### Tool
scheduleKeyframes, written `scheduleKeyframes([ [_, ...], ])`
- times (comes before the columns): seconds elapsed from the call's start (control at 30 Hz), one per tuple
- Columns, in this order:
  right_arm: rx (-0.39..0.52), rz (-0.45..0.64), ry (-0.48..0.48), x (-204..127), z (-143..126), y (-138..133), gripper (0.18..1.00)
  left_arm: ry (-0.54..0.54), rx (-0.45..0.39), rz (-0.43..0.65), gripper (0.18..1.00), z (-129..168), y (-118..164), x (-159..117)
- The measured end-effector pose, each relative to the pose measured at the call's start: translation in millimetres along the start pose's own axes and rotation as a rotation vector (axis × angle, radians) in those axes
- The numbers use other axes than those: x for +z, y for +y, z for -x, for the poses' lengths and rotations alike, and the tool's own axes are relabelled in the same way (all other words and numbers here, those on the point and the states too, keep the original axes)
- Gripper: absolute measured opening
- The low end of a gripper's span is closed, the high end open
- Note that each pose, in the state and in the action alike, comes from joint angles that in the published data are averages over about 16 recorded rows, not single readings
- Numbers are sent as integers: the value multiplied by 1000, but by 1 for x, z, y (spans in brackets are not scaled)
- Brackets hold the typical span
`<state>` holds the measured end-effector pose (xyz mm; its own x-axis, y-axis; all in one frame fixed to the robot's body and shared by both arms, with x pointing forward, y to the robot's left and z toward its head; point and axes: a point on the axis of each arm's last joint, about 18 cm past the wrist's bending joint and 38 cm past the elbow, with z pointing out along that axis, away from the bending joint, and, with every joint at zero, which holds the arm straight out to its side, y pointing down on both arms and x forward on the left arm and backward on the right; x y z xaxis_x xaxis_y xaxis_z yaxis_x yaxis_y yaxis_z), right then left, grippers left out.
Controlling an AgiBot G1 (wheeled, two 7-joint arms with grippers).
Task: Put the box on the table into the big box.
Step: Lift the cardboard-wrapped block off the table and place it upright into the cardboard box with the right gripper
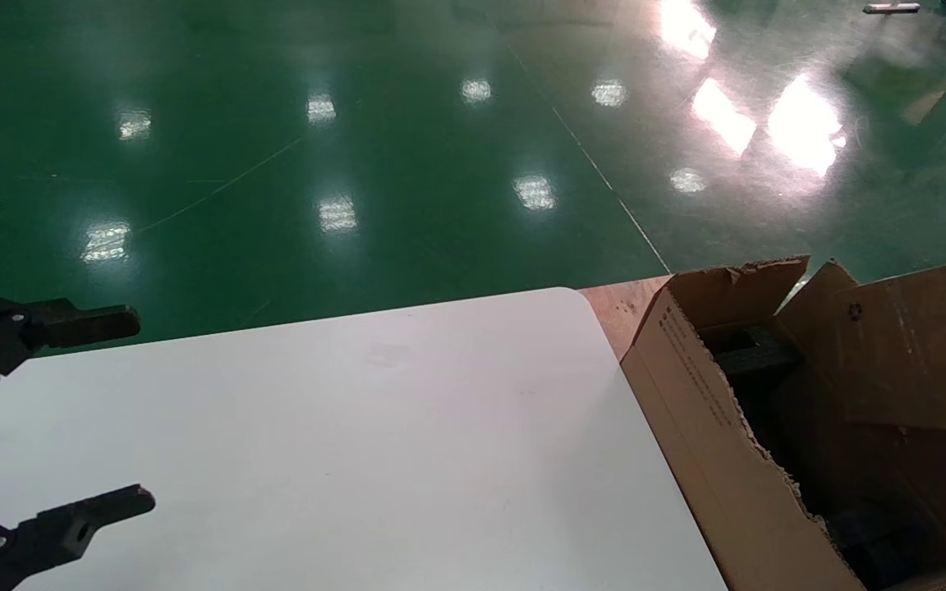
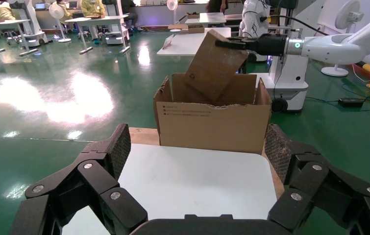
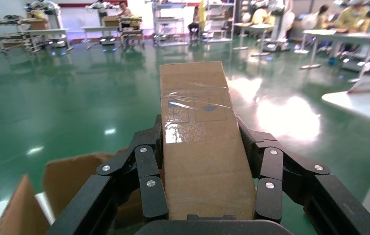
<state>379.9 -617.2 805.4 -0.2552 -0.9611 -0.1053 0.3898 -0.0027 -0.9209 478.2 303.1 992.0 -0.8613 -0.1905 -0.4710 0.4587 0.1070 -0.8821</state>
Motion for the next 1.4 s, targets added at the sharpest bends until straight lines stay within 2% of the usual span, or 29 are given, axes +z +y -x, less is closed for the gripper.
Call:
scheduleKeyframes([
  [0.33,31,29,-25,-2,2,15,498,0,0,0,1001,0,0,0],
  [0.73,37,71,-48,-10,-12,23,498,0,0,0,1001,0,0,0],
  [1.4,-8,107,-78,-16,-39,21,498,0,0,0,1001,0,0,0],
])
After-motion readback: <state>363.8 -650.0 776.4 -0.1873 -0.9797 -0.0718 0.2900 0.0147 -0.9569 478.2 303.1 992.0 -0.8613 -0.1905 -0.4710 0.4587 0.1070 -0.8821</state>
